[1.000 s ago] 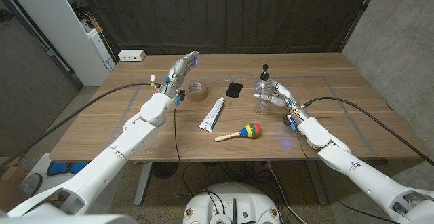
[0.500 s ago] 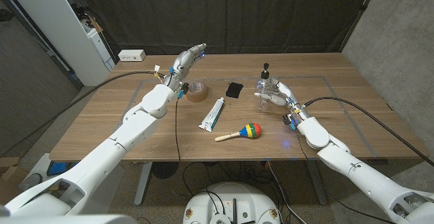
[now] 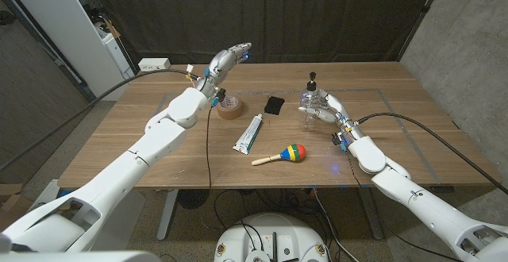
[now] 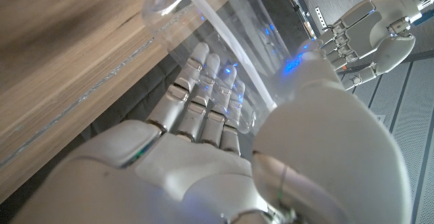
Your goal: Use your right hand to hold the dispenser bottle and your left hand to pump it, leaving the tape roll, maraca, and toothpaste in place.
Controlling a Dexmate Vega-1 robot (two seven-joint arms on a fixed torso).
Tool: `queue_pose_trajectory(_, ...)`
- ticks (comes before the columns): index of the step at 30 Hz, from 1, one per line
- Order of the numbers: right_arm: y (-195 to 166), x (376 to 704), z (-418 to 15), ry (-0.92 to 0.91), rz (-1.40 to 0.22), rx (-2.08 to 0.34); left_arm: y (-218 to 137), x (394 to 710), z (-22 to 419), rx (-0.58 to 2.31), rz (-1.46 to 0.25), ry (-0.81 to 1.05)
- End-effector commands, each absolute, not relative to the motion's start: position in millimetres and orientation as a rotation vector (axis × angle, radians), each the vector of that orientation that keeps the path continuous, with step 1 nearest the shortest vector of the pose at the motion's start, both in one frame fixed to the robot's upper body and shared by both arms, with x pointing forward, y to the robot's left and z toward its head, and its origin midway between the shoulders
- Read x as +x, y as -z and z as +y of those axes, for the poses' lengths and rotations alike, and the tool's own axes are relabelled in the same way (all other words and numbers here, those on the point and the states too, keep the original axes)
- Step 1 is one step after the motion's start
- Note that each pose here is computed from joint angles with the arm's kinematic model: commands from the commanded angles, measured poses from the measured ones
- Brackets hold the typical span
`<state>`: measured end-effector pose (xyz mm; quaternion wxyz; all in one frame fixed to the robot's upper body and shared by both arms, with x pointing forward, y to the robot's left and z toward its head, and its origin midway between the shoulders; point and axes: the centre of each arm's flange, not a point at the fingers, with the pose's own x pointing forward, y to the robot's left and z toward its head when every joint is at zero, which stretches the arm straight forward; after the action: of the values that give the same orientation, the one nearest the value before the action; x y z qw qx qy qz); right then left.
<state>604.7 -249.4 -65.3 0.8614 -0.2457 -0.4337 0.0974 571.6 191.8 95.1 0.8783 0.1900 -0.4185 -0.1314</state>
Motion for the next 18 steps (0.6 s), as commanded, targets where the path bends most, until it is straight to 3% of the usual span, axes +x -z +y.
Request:
queue_pose_trajectory(1, 63, 606, -251, -0.205, -0.905, -0.528, -119, 558, 179, 0.491, -0.913, 0.31)
queue_pose_trajectory(18, 62, 611, -248, -0.199, -0.882, -0.527, -139, 533, 159, 0.753, -0.963, 0.372)
